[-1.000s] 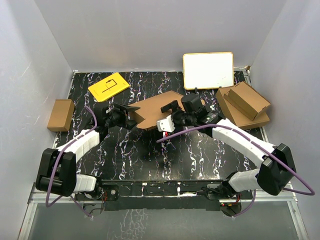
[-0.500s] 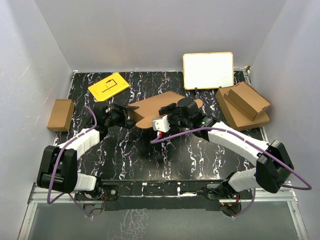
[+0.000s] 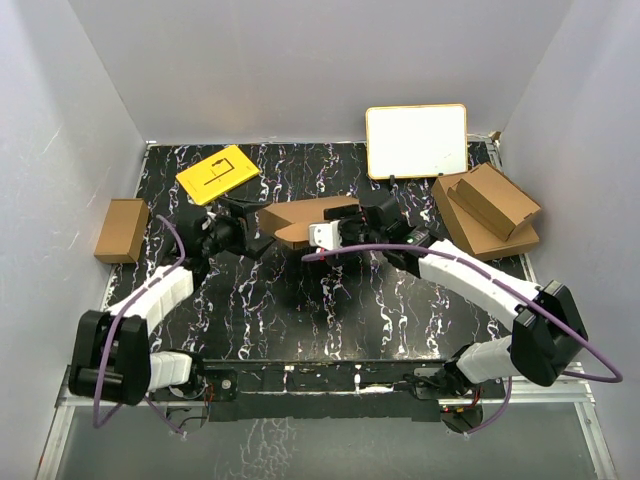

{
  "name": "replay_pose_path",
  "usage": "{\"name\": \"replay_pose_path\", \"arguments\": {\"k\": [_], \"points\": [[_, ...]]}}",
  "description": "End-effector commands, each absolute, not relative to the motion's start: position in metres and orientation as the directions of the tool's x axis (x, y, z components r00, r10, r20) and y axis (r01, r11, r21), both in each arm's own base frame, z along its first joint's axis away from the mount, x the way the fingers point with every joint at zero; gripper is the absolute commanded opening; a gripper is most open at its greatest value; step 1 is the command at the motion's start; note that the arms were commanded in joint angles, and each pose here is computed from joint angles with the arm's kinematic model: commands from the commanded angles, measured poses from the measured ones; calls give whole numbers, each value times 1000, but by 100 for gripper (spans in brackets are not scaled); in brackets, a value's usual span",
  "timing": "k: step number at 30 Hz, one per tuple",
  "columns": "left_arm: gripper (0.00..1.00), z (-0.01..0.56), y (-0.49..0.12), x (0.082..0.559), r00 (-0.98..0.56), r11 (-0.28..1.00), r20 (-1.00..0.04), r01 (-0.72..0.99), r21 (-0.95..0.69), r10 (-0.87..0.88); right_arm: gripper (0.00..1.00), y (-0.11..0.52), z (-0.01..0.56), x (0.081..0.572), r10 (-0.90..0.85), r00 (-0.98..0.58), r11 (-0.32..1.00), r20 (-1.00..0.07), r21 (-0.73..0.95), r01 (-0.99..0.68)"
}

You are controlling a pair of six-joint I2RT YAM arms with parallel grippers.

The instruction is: Fold the paper box

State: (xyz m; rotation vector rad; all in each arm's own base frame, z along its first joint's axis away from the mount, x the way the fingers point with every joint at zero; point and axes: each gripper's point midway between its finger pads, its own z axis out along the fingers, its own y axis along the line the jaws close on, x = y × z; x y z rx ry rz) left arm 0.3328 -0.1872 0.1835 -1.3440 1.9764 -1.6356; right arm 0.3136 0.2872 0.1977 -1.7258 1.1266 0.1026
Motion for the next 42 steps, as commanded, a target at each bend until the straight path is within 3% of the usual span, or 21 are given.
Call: {"name": "replay_pose_path", "arguments": {"k": [1,7,12,17,20,26,29,35,42], "points": [[97,218,-178,322,-578,-55,276,-370,-927,-768,57,290,252,324,-554,550,93,-625,-703,-706],[97,242,-165,304,-584,12,120,-218,-976,-803,56,280,265,328,-497,448,185,-743,-595,-782],[97,242,-153,283,-569,219,-175,-8,-976,-803,56,272,279,332,-425,323,262,-846,-457,-850],[97,221,-139,269,-529,479,-465,120,-869,-710,56,268,292,333,-340,150,312,-928,-262,-913],[97,210,-131,262,-510,584,-569,151,-798,-645,56,262,300,336,-263,26,336,-964,-116,-935],[97,214,-133,248,-490,608,-635,239,-757,-598,55,253,311,335,-94,-253,295,-963,216,-931],[97,214,-134,243,-490,596,-630,249,-763,-603,55,254,313,329,-8,-397,202,-918,388,-899],[97,208,-134,233,-517,585,-601,218,-781,-609,56,260,277,322,88,-674,112,-734,679,-725],[97,193,-130,236,-548,569,-522,100,-816,-654,55,262,205,332,171,-843,172,-509,858,-483]]}}
